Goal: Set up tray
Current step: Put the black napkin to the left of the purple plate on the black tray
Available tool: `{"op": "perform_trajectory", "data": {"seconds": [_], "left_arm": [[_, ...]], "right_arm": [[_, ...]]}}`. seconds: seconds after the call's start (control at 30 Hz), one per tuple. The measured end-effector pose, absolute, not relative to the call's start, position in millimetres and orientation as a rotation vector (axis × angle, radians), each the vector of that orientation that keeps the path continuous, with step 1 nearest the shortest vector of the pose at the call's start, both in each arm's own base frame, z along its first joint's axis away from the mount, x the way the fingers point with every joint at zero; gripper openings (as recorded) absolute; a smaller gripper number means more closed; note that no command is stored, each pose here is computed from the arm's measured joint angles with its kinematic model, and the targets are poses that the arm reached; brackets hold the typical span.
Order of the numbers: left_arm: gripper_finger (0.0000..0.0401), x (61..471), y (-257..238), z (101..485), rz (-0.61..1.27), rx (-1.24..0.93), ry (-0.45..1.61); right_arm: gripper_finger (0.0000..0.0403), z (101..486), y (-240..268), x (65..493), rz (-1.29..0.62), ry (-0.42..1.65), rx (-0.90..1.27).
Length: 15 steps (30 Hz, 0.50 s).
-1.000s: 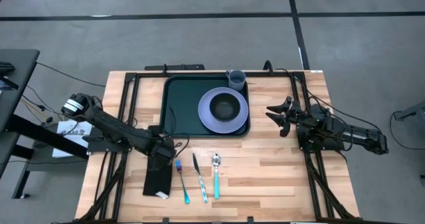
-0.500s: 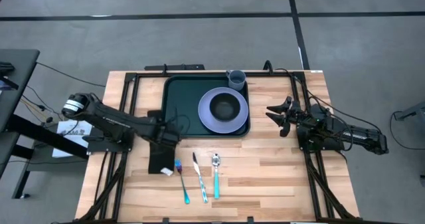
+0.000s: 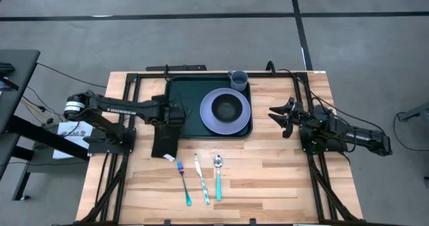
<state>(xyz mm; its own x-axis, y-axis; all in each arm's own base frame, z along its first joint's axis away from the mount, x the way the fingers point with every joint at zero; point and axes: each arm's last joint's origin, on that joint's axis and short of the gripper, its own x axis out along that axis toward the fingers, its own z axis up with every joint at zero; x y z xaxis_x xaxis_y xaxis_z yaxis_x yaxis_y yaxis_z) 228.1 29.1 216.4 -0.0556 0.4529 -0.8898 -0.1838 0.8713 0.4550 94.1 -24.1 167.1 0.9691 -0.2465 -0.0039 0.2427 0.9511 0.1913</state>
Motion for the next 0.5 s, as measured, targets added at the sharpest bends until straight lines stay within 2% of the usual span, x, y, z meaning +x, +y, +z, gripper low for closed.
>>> {"op": "perform_trajectory", "data": {"seconds": [0.3, 0.5], "left_arm": [[0.0000, 249.2, 76.2, 257.9, 0.582, 0.254, 1.368], [0.0000, 245.6, 108.4, 263.0, 0.577, 0.221, 1.341]], "right_arm": [[0.0141, 167.1, -24.0, 94.1, -0.248, -0.020, 0.192], [0.0137, 167.1, -24.0, 94.2, -0.248, -0.020, 0.192]]}}
